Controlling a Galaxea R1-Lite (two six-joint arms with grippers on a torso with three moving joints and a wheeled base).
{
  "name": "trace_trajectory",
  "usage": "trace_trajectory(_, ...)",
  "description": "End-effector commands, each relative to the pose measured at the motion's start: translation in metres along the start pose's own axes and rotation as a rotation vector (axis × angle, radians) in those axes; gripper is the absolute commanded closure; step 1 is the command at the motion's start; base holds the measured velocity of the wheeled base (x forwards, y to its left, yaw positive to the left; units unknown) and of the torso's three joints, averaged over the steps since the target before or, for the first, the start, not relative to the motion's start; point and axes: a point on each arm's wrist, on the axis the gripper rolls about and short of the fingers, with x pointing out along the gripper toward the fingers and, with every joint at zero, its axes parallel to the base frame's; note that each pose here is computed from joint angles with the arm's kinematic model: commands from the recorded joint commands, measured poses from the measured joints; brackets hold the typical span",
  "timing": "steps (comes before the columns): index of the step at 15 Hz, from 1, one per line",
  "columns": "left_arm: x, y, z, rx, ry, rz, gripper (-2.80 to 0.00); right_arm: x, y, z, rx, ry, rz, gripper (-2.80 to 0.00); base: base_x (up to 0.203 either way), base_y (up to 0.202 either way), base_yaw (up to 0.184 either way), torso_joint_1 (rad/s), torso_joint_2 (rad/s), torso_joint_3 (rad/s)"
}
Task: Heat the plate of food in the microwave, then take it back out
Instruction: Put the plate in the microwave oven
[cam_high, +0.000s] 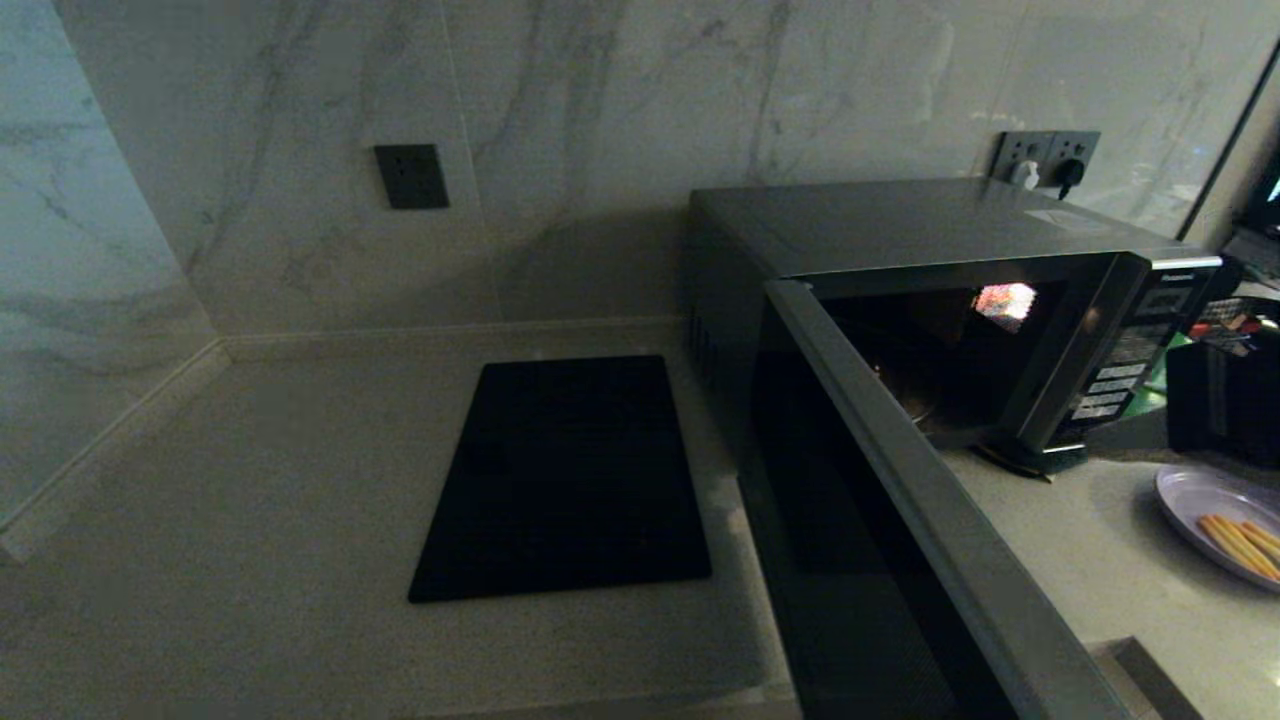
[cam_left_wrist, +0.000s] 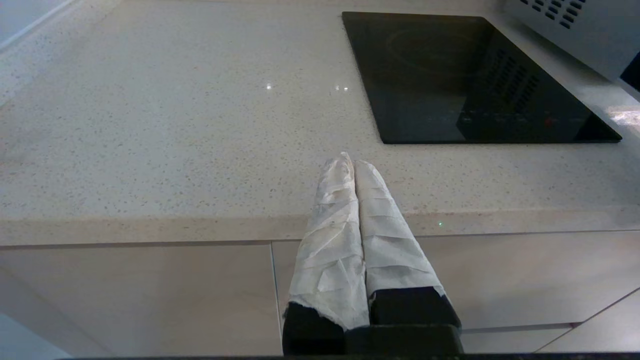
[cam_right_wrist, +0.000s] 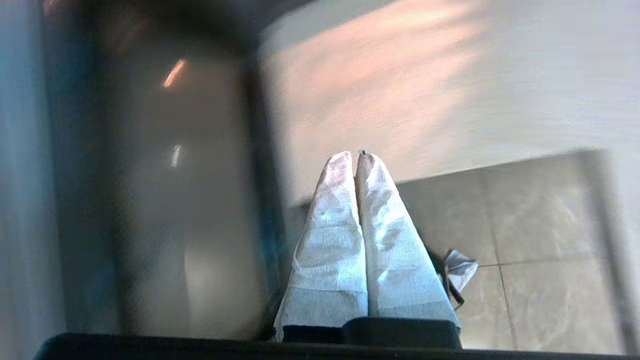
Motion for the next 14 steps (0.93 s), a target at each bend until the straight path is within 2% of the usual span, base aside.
trace_trajectory(1,0.0,0.0,0.0,-0.001,0.001,0.001,0.0,-0.003,-0.035,0.015,0.143,-0.076,-0.139,0.0,0.0,0.0,0.0,0.0,0.0,0.0)
trace_trajectory(4,0.0,0.0,0.0,-0.001,0.0,0.001,0.0,-0.004,-0.082,0.028,0.312,-0.149,-0.325,0.0,0.0,0.0,0.0,0.0,0.0,0.0)
trace_trajectory(6,0.0,0.0,0.0,-0.001,0.0,0.001,0.0,0.002,-0.113,0.032,0.375,-0.194,-0.429,0.0,0.0,0.0,0.0,0.0,0.0,0.0)
trace_trajectory(9,0.0,0.0,0.0,-0.001,0.001,0.001,0.0,0.014,-0.151,0.038,0.411,-0.399,-0.508,0.0,0.0,0.0,0.0,0.0,0.0,0.0)
trace_trajectory(12,0.0,0.0,0.0,-0.001,0.001,0.001,0.0,0.02,-0.173,0.037,0.442,-0.377,-0.593,0.0,0.0,0.0,0.0,0.0,0.0,0.0)
trace_trajectory(14,0.0,0.0,0.0,-0.001,0.0,0.001,0.0,0.023,-0.176,0.033,0.472,-0.273,-0.662,0.0,0.0,0.0,0.0,0.0,0.0,0.0)
